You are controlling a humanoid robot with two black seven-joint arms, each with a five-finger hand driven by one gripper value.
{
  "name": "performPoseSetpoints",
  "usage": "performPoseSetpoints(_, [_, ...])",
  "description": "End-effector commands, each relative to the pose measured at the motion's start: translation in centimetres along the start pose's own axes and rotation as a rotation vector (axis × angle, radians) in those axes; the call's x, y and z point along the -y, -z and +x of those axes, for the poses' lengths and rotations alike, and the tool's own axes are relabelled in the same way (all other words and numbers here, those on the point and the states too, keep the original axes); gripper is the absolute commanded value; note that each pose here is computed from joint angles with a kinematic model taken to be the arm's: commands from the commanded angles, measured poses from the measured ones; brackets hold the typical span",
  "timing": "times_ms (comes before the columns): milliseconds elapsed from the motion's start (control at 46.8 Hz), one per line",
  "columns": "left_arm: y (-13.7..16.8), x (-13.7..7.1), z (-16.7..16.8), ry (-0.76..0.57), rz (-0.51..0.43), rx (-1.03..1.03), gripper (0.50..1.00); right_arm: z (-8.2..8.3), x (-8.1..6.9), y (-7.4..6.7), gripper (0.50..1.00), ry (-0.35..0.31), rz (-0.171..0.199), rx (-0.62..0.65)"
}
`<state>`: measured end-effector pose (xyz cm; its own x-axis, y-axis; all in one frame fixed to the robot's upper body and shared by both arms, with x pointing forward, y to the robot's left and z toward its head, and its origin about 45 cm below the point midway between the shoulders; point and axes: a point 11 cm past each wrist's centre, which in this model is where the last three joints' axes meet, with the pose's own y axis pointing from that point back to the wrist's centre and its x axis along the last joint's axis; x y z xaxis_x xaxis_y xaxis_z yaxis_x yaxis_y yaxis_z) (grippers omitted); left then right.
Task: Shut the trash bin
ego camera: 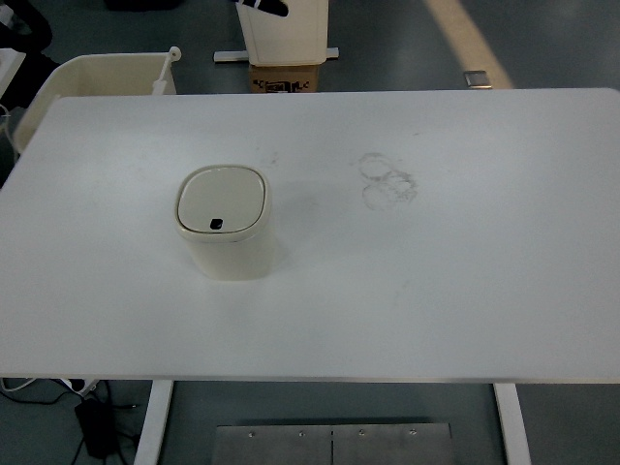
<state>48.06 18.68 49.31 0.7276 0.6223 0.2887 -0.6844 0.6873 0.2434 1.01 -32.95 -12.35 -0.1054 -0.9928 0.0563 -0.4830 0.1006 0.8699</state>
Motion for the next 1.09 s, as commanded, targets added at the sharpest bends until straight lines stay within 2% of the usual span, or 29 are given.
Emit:
performPoseSetpoints(0, [-0.1, -0.3, 1.7, -0.052, -0.111, -0.087, 1.000, 0.0, 0.0, 0.0, 0.991, 0.000, 0.000, 0.000])
performPoseSetpoints(107, [-0.2, -1.0, 3.7, -0.126, -0.248, -0.200, 1.000, 0.0, 0.0, 0.0, 0.991, 0.001, 0.000, -0.001])
performPoseSetpoints(171, [-0.2, -1.0, 4.2, -0.154, -0.296, -0.254, 1.000, 0.0, 0.0, 0.0, 0.991, 0.000, 0.000, 0.000])
performPoseSetpoints(363, [3.1, -2.4, 6.5, -0.236, -0.345, -0.385, 1.000, 0.0, 0.0, -0.1, 0.991, 0.000, -0.001, 0.000])
performPoseSetpoints(491, [6.9, -4.5, 9.0, -0.344, -0.382, -0.476, 1.000, 0.0, -0.1, -0.2, 0.991, 0.001, -0.004, 0.000])
performPoseSetpoints(662, [13.5, -8.5, 11.1, -0.486, -0.447, -0.646, 1.000, -0.1, -0.1, -0.3, 0.991, 0.002, -0.006, 0.001])
performPoseSetpoints(876, [23.4, -12.1, 10.0, -0.616, -0.431, -0.886, 1.000, -0.1, -0.1, -0.3, 0.991, 0.002, -0.006, 0.001])
performPoseSetpoints(1068, [29.6, -14.3, 8.2, -0.725, -0.410, -0.950, 1.000, -0.1, -0.1, -0.3, 0.991, 0.004, -0.006, 0.002])
